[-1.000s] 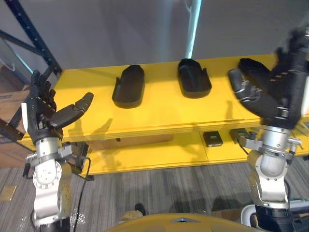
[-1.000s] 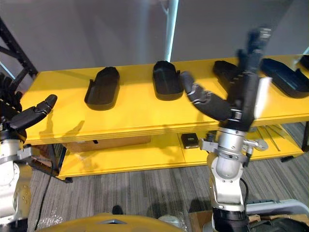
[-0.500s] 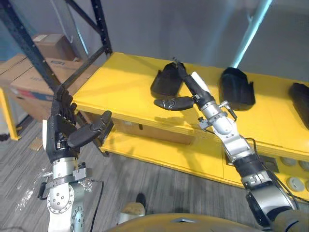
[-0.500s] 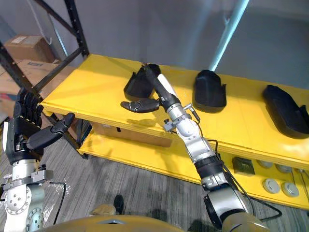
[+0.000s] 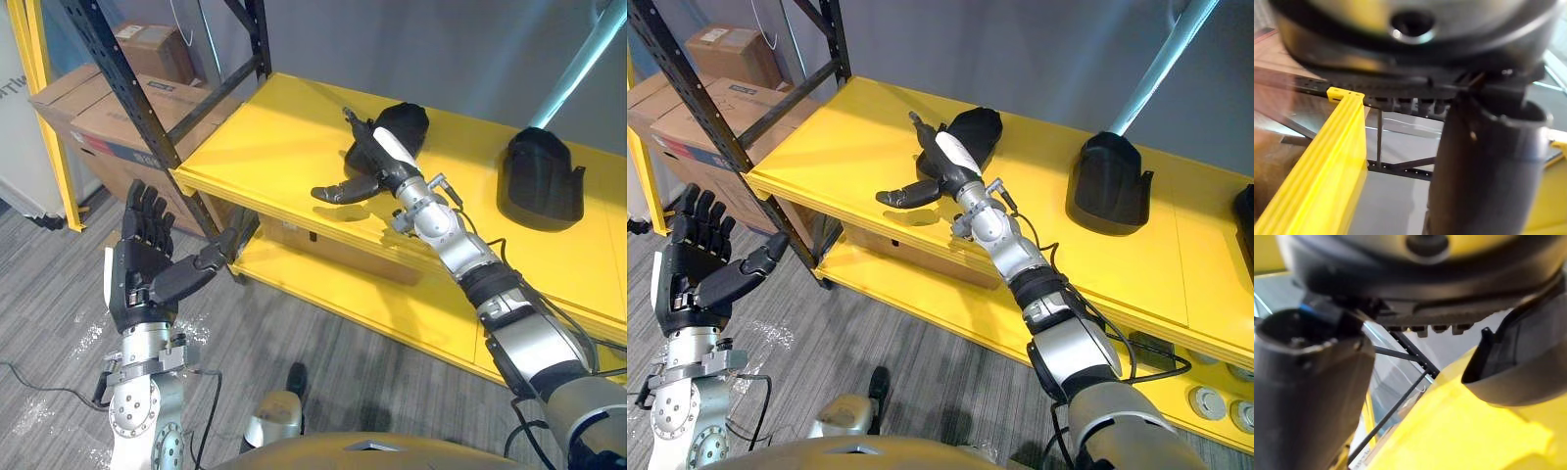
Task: Walk over and take three plastic housings, then place them on the shelf
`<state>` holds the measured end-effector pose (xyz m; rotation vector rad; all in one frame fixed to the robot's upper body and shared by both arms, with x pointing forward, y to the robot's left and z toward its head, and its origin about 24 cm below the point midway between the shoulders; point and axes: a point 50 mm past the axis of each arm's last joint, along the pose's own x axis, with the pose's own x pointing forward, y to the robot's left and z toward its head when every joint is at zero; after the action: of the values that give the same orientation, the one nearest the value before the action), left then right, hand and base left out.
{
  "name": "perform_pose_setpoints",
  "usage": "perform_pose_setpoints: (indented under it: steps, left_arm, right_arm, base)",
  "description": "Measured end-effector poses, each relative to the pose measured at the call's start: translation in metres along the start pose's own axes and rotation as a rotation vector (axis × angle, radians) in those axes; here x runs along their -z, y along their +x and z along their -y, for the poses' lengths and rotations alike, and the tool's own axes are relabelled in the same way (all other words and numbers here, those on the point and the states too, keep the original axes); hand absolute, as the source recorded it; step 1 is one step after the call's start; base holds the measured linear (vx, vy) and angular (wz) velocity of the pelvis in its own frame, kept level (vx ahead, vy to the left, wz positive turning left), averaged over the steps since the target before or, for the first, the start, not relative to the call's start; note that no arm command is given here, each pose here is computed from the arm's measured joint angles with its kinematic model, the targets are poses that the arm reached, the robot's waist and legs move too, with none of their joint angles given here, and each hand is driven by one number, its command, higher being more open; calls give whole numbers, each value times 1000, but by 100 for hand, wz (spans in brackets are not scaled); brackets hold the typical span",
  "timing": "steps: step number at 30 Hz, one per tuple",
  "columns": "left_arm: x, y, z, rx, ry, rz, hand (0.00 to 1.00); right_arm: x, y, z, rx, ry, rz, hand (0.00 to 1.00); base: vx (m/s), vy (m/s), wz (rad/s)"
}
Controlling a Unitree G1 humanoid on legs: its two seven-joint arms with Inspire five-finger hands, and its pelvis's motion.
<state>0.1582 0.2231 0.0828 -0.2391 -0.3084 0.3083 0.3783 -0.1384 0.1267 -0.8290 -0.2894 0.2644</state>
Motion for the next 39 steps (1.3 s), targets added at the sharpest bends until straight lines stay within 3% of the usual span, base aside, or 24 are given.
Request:
perform_pose_setpoints:
  steps: [9, 27, 39]
  left_arm:
    - [5, -2, 10, 16, -57, -13, 100]
    - [9, -3, 18, 36, -125, -37, 100]
    - [12, -4, 24, 47, -143, -55, 100]
  right_arm:
    - [31, 0, 9, 57, -69, -222, 100]
    - [37, 4, 21, 91, -316, -250, 100]
    - [38, 9, 32, 121, -343, -317, 100]
  base:
    - [0, 0, 0]
    - [-7, 4, -1]
    - [0, 0, 0]
